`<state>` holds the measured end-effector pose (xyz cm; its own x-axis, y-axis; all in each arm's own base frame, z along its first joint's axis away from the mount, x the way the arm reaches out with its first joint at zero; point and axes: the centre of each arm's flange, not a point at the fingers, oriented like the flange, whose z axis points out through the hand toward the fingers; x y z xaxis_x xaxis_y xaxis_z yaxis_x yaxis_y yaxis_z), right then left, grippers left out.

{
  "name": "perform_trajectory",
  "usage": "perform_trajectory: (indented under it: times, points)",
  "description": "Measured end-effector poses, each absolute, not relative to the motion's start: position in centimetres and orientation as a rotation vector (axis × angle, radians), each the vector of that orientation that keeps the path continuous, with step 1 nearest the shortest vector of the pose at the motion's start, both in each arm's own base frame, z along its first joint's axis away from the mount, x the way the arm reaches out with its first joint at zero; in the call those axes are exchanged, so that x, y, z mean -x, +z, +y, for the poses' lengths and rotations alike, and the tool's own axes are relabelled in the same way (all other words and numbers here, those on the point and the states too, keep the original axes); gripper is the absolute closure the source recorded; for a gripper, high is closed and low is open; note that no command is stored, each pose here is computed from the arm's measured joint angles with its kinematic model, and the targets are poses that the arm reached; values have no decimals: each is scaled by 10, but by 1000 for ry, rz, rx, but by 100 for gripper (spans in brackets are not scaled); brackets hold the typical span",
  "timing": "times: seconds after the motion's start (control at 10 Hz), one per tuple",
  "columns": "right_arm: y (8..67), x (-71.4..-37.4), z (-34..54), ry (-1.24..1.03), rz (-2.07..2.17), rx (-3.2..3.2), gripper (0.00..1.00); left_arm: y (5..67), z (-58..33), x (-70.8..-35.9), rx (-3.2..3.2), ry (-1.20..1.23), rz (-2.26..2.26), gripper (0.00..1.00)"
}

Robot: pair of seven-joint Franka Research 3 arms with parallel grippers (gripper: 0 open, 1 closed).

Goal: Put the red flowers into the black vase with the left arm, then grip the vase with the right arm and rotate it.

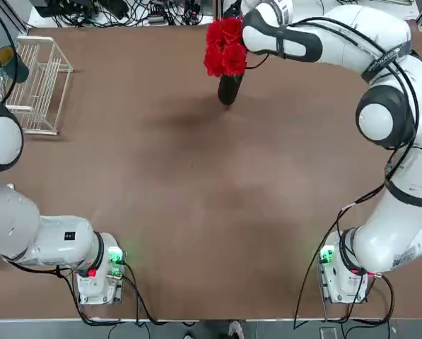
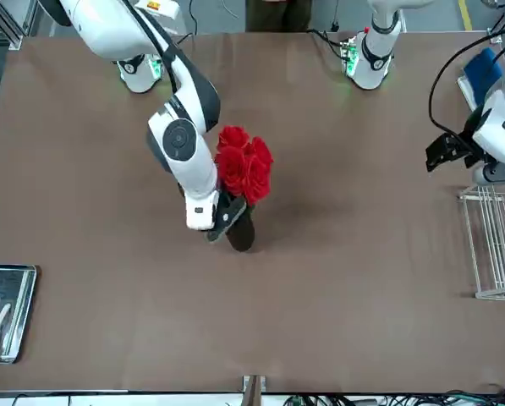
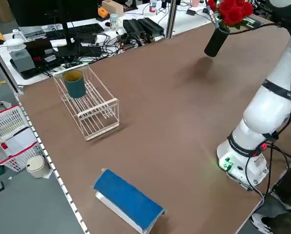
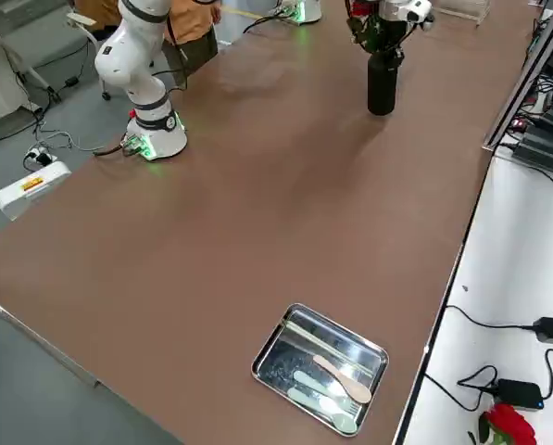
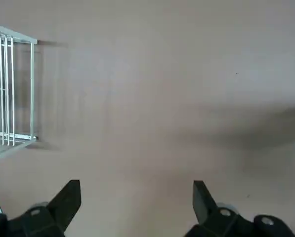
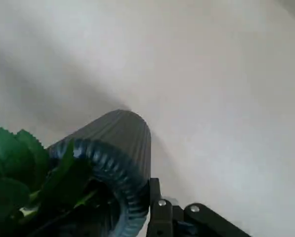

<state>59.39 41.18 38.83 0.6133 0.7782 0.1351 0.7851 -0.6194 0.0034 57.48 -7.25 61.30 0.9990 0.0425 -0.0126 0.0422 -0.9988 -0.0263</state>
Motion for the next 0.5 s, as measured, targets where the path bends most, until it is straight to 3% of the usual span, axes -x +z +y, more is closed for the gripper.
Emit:
perform_trajectory:
  times: [0.5]
  points:
    - [381,-586,437,-220,-2035,2418,73,618,-72,-575,3116,5,-68,0]
